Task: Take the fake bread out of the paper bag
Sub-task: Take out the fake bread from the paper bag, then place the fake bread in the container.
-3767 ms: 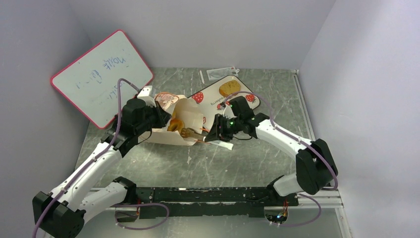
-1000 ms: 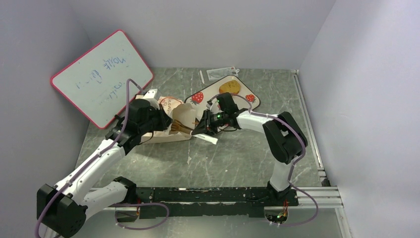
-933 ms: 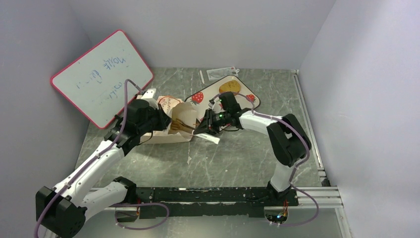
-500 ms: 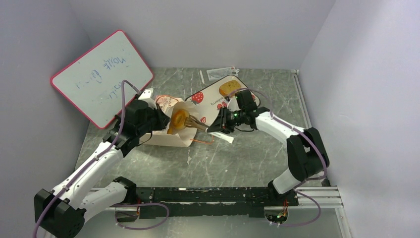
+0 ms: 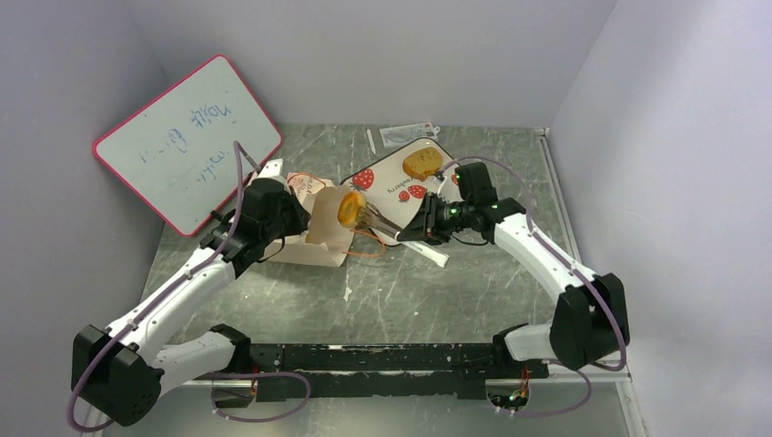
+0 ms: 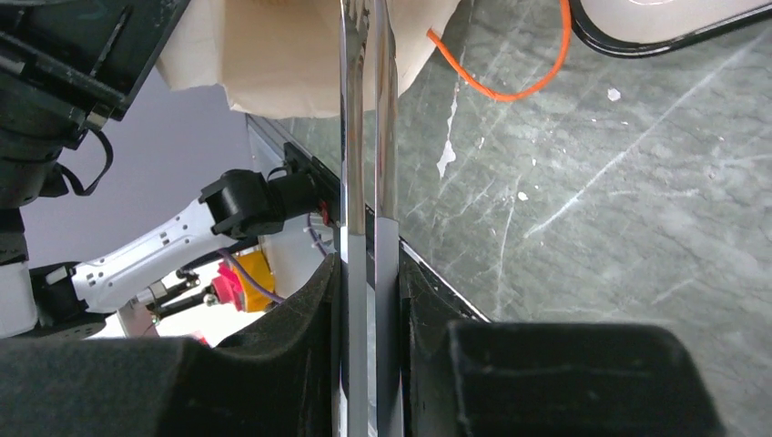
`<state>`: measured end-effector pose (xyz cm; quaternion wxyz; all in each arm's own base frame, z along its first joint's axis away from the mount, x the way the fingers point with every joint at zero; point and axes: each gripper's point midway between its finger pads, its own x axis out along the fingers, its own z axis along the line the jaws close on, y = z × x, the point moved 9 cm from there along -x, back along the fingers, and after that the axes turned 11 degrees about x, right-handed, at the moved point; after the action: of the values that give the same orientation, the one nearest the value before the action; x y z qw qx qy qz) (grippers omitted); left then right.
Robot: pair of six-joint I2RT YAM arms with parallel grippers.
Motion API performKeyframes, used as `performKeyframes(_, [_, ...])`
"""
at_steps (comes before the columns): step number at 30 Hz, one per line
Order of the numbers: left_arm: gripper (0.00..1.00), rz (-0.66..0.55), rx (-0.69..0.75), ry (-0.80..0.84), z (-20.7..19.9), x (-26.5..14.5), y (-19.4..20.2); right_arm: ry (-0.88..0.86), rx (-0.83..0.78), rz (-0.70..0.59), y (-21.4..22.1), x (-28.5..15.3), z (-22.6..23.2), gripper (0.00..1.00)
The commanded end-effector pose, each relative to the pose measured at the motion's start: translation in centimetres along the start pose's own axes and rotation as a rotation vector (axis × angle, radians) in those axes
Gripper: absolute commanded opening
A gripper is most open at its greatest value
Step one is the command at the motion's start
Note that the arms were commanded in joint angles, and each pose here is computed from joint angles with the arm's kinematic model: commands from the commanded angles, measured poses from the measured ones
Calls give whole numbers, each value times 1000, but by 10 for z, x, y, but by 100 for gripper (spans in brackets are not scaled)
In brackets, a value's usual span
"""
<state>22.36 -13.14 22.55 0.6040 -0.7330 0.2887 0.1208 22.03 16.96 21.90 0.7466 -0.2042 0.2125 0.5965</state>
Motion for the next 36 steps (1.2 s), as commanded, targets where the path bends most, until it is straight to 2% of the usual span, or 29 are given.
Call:
performKeyframes(1, [7, -23, -9, -55, 0, -1, -10, -19, -46, -62, 2, -26, 17, 4])
performKeyframes(12, [7, -21, 33, -34, 2, -13, -7, -42, -46, -229, -11, -48, 37, 5])
performKeyframes(19, [7, -23, 71, 24, 0, -28, -9, -78, -16, -269, -37, -23, 28, 5])
performKeyframes(27, [7, -43, 122, 128, -4, -47, -11, -87, 32, -250, -67, 15, 8, 5])
performKeyframes(36, [7, -51, 141, 200, -6, -62, -6, -28, 90, -226, -74, 42, -26, 6])
